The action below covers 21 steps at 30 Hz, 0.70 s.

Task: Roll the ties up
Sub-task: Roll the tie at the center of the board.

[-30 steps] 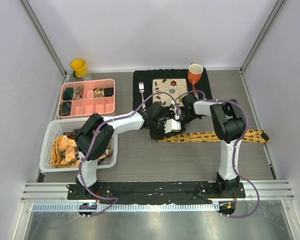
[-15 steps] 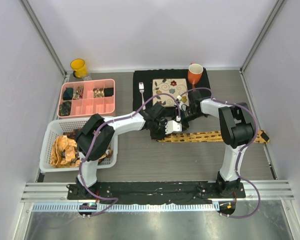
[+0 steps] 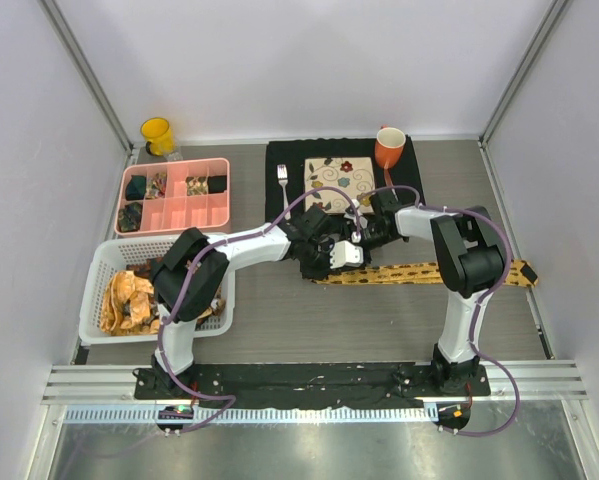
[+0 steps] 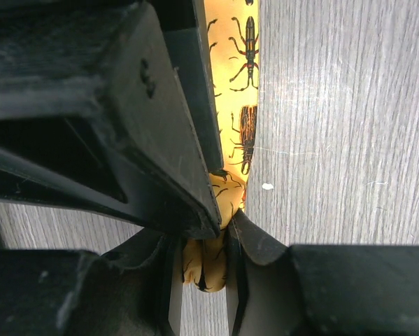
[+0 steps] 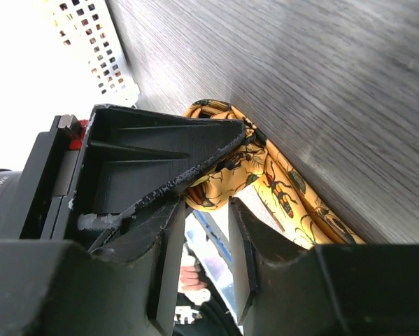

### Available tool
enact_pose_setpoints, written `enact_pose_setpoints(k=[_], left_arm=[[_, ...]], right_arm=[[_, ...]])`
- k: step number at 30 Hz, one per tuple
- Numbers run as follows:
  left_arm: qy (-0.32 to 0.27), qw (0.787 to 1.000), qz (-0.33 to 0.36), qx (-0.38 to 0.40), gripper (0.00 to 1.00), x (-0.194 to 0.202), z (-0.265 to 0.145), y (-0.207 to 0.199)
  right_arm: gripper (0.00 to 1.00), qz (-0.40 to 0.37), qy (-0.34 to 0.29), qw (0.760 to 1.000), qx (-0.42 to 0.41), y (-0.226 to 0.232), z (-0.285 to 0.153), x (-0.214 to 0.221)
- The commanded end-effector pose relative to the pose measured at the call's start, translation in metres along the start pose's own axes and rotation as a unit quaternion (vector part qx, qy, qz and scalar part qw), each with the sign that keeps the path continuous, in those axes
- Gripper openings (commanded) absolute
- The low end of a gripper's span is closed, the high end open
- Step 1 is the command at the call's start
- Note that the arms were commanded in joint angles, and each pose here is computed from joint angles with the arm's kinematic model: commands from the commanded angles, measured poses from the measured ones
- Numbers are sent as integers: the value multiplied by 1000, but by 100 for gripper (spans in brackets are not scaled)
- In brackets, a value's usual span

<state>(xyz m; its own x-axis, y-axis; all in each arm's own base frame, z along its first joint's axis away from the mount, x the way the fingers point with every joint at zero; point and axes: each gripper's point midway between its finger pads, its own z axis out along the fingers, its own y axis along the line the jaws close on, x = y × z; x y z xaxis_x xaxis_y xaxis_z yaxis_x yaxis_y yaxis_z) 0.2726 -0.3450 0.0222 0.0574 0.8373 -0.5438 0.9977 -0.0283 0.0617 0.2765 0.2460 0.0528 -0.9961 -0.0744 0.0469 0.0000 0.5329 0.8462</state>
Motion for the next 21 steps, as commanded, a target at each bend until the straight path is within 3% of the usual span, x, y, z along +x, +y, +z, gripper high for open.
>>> enact_pose_setpoints(k=[1,4,10,21], left_arm=[[79,996,-16,39,25,48,17,-26],[78,996,-16,39,25,48,17,-26],[75,996,-21,37,29,47,17,-26],[13,999,-46,19,58,25,2,-17]], right_arm=[[36,-8,-21,1000,-10,4,6,-12],[29,-13,-19,1000,-12,5,8,-11],[1,-16,0,1000,26,-21,15,-2],[1,-15,0,994,108,-67,10,1]])
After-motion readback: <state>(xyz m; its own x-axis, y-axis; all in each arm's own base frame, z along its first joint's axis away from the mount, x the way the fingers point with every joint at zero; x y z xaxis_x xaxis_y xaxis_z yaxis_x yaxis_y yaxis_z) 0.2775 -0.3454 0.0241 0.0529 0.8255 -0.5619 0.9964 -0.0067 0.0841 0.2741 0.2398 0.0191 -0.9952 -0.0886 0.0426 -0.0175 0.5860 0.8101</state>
